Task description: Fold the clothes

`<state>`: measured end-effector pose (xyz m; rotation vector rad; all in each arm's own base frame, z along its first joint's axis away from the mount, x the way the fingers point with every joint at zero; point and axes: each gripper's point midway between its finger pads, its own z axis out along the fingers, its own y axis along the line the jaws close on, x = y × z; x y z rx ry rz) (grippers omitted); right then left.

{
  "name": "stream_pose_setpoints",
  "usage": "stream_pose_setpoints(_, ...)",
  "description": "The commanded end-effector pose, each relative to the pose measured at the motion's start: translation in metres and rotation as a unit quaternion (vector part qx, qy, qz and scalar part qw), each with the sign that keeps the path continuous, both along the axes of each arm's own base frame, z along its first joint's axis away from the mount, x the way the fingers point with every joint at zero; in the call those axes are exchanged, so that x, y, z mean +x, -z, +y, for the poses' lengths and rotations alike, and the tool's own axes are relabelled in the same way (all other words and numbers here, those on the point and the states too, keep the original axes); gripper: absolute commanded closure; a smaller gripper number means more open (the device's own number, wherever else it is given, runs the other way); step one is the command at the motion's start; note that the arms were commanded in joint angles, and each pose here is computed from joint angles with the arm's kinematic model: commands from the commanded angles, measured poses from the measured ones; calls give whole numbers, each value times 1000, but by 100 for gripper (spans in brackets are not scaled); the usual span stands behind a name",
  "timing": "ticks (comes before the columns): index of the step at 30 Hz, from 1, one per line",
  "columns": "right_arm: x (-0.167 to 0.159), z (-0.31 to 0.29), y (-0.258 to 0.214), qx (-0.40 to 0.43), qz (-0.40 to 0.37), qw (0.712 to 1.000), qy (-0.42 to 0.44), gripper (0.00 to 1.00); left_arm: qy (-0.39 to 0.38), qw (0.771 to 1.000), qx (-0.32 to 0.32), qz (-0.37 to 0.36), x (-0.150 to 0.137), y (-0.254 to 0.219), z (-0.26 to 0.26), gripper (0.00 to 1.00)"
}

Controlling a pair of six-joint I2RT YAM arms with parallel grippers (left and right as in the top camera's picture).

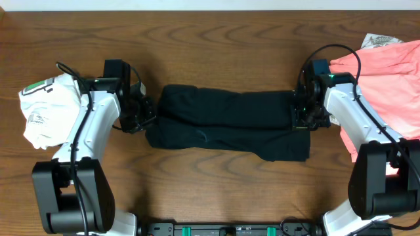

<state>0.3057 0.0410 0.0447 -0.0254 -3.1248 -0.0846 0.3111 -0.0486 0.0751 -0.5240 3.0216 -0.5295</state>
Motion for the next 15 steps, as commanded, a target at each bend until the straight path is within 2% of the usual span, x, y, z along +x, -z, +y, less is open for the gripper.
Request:
stream_pose_setpoints(1, 5, -3, 5, 0, -14, 1000, 13, 99, -6, 1000, 4, 5, 1, 6, 2, 94)
stream_pose_setpoints(4, 10, -3, 9, 1, -26, 999, 22, 98, -6, 1000, 4, 2, 3, 8, 2, 92)
stream_pose_setpoints(6, 8, -3, 12, 1, -24, 999, 26, 98, -6, 1000, 4, 3, 3, 8, 2, 85)
stream_pose_setpoints(8, 4, -3, 15, 0, -17, 1000, 26, 98, -6, 1000, 4, 3, 3, 9, 2, 83)
stream_pose_setpoints(10, -3, -4, 19, -1, -7, 1000, 26, 95, -6, 1000, 4, 3, 3, 9, 2, 63)
stream_pose_setpoints(12, -10, -5, 24, -2, 3, 1000, 26, 93, -6, 1000, 4, 3, 3, 8, 2, 51)
stream_pose_setpoints(15, -15, -9, 29, -12, 7, 1000, 26, 88, -6, 1000, 4, 4, 3, 9, 2, 45)
